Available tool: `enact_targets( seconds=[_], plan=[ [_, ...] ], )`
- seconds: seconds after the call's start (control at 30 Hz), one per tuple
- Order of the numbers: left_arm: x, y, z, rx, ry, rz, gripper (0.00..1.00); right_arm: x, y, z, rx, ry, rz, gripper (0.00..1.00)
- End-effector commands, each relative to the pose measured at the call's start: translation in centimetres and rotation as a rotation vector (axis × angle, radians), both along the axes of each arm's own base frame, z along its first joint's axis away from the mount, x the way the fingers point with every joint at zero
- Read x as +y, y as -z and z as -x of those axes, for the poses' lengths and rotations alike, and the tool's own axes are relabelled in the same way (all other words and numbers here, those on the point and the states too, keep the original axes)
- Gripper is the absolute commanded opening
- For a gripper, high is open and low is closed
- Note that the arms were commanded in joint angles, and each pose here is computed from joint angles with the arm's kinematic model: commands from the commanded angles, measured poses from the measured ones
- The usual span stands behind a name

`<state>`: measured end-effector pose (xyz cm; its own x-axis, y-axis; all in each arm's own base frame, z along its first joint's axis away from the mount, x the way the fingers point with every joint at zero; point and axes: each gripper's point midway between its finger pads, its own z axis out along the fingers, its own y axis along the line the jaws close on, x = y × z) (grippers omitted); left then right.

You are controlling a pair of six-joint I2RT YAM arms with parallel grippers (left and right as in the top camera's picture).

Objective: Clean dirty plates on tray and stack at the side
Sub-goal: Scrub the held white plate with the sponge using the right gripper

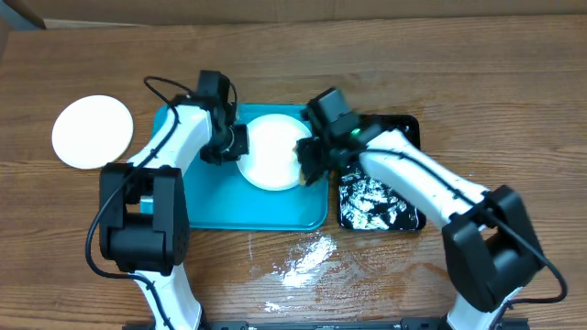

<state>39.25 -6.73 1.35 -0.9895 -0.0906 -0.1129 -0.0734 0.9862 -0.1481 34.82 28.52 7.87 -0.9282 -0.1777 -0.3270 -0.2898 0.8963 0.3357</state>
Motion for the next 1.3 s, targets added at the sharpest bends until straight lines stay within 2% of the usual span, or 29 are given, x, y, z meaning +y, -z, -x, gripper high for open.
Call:
enact_targets(
  seconds=[0.0,0.13,0.3,0.4,0.47,0.53,0.6,0.7,0.83,0.97,1.0,1.07,1.27],
  plan=[
    [-0.1,0.3,1.1,0.006,-0.003,-0.002,0.04,-0.1,-2.2,-2.3,-0.198,0.073,0.101,0.04],
    [0.0,0.3,1.1,0.007,-0.002,-0.004,0.04,0.5,-2.9,-3.4,-0.302,0.101,0.139,0.04],
    [0.5,0.4,1.0,0.002,-0.007,-0.033,0.1,1.0,-3.0,-4.1,-0.33,0.129,0.107,0.04],
    [0.7,0.4,1.0,0.0,-0.009,-0.044,0.29,1.1,-3.1,-4.2,-0.334,0.129,0.101,0.04],
    [0.6,0.4,1.0,0.002,-0.009,-0.043,0.34,1.1,-3.1,-4.2,-0.334,0.129,0.103,0.04],
    [0.7,0.4,1.1,0.005,-0.009,-0.044,0.35,1.1,-2.7,-4.2,-0.329,0.128,0.108,0.04],
    [0.7,0.4,1.2,0.011,-0.009,-0.045,0.31,1.2,-2.0,-4.2,-0.32,0.125,0.115,0.04],
    [0.7,0.4,1.3,0.015,-0.009,-0.045,0.07,2.3,-0.5,-3.7,-0.273,0.089,0.086,0.04],
    [0.7,0.4,1.3,0.015,-0.009,-0.045,0.04,2.3,1.1,-3.7,-0.248,0.083,0.102,0.05],
    [0.7,0.4,1.3,0.014,-0.009,-0.045,0.04,3.1,1.3,-3.5,-0.236,0.064,0.068,0.16],
    [0.7,0.4,1.3,0.014,-0.009,-0.045,0.04,3.1,1.3,-3.6,-0.237,0.064,0.068,0.23],
    [0.7,0.4,1.3,0.015,-0.008,-0.045,0.04,3.1,1.7,-3.5,-0.233,0.061,0.074,0.3],
    [0.7,0.4,1.3,0.014,-0.009,-0.045,0.04,3.4,2.0,-3.1,-0.209,0.035,0.064,0.62]
  ],
)
